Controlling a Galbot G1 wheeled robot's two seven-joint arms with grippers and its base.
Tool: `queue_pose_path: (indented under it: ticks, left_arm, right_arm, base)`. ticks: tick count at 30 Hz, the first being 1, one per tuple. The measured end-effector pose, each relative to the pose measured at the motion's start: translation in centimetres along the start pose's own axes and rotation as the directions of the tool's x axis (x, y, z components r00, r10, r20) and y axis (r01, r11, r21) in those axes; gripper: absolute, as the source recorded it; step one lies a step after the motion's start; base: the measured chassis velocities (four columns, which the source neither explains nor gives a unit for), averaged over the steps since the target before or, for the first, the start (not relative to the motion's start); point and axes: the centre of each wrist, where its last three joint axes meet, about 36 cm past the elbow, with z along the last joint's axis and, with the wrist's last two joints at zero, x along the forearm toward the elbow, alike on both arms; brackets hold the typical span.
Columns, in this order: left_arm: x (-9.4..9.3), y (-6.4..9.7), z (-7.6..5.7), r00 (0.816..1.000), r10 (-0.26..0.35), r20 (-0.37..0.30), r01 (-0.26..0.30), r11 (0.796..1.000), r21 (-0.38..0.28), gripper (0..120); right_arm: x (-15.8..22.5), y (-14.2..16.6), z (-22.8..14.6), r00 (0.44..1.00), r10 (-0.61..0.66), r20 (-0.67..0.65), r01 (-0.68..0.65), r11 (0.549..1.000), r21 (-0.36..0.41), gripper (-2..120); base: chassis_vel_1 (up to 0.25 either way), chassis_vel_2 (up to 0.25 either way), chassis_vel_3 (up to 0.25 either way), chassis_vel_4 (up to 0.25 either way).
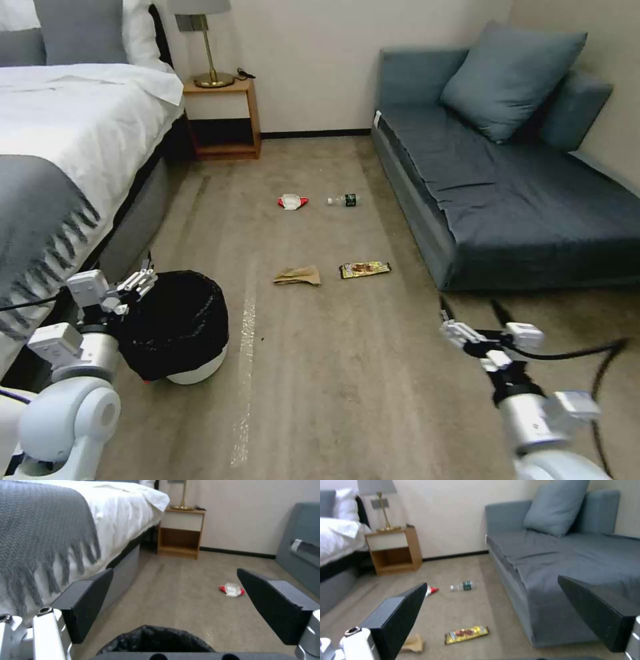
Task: Pick up the trash bin, then pick up the garbage on the floor and place it into the trash bin.
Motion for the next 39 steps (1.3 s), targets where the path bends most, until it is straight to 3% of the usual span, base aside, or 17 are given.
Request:
queue_pose_path:
  ticks: [16, 21, 25, 28, 31, 36, 39]
  left_arm:
    - [0.2, 0.0, 0.2, 1.0, -0.014, -0.009, 0.014, 1.0, 0.005, 93]
    - [-0.1, 0.4, 0.1, 0.995, -0.065, -0.076, 0.068, 0.997, 0.035, 93]
    - [-1.2, 1.7, 0.5, 0.968, -0.12, -0.218, 0.139, 0.987, 0.075, 94]
    - [-1.6, 2.4, 0.7, 0.959, -0.134, -0.25, 0.157, 0.985, 0.074, 96]
    - [-2.8, 4.5, 1.0, 0.926, -0.175, -0.334, 0.209, 0.975, 0.07, 99]
    - [-3.1, 5.4, 1.5, 0.905, -0.184, -0.383, 0.227, 0.971, 0.072, 100]
    - [-3.3, 5.6, 2.2, 0.875, -0.173, -0.452, 0.238, 0.967, 0.091, 100]
  right_arm:
    - [-0.9, 0.3, 1.9, 1.0, -0.004, -0.019, 0.004, 1.0, -0.005, 100]
    - [-1.2, 0.5, 2.5, 1.0, -0.01, -0.023, 0.01, 1.0, -0.009, 100]
    - [-1.5, 0.5, 3.0, 0.999, -0.016, -0.03, 0.015, 1.0, -0.006, 100]
    - [-1.6, 0.5, 3.1, 0.999, -0.017, -0.032, 0.017, 1.0, -0.005, 100]
    - [-2.1, 0.5, 3.4, 0.999, -0.022, -0.031, 0.022, 1.0, -0.003, 100]
    - [-2.4, 0.5, 3.6, 0.999, -0.026, -0.029, 0.026, 1.0, -0.004, 100]
    - [-2.6, 0.5, 3.7, 0.999, -0.028, -0.028, 0.028, 1.0, -0.004, 100]
  base:
    - [0.0, 0.0, 0.0, 0.0]
    - [0.0, 0.0, 0.0, 0.0]
    - [0.0, 0.0, 0.0, 0.0]
    - [0.0, 0.0, 0.0, 0.0]
    - [0.0, 0.0, 0.0, 0.0]
    - [0.0, 0.0, 0.0, 0.0]
    - [0.0, 0.0, 0.0, 0.0]
